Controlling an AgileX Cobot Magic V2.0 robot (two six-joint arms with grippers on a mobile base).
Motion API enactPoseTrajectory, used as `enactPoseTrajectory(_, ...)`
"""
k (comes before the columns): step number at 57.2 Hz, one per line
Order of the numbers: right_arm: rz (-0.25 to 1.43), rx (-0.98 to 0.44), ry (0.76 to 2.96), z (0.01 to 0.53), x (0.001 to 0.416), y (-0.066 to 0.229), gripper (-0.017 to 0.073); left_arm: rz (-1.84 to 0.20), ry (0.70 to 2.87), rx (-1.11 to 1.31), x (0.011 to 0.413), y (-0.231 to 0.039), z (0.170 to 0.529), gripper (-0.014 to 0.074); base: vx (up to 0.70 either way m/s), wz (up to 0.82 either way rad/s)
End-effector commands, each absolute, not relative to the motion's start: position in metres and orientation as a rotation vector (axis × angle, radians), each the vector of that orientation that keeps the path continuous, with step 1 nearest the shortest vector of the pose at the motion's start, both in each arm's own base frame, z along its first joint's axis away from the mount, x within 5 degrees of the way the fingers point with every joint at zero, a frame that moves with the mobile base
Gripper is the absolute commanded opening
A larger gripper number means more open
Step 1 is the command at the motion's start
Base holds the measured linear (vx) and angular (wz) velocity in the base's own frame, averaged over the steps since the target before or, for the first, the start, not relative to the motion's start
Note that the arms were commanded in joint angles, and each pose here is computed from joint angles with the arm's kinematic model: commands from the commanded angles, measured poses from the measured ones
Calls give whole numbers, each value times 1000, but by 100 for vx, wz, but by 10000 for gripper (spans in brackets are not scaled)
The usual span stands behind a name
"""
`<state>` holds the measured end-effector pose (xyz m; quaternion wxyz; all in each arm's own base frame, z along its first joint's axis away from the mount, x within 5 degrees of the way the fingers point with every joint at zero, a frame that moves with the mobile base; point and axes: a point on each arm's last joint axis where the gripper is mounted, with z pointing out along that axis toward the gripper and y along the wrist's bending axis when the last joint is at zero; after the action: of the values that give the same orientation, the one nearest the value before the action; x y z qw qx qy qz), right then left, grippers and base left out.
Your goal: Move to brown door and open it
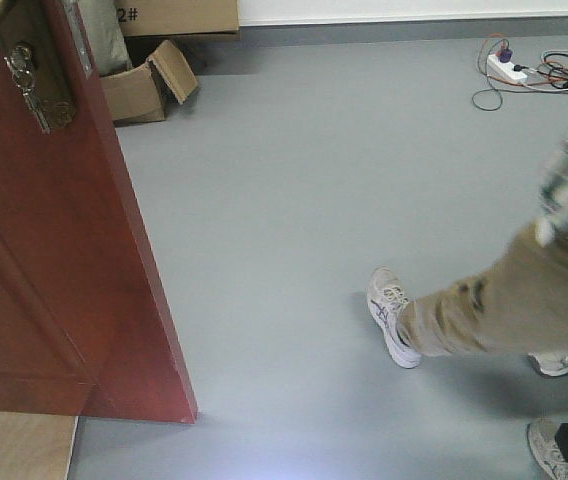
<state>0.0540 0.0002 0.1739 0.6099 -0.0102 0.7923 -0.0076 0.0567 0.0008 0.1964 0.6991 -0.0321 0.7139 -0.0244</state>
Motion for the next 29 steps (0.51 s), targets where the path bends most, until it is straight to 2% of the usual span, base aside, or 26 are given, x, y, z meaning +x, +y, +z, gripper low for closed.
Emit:
enactPoseTrajectory(1,-31,-30,1740,180,55,0,0,-74,1484,-75,55,0,210,-4,0,0)
enactPoseTrajectory(29,-31,-30,1740,180,55,0,0,-74,1484,-75,55,0,210,-4,0,0)
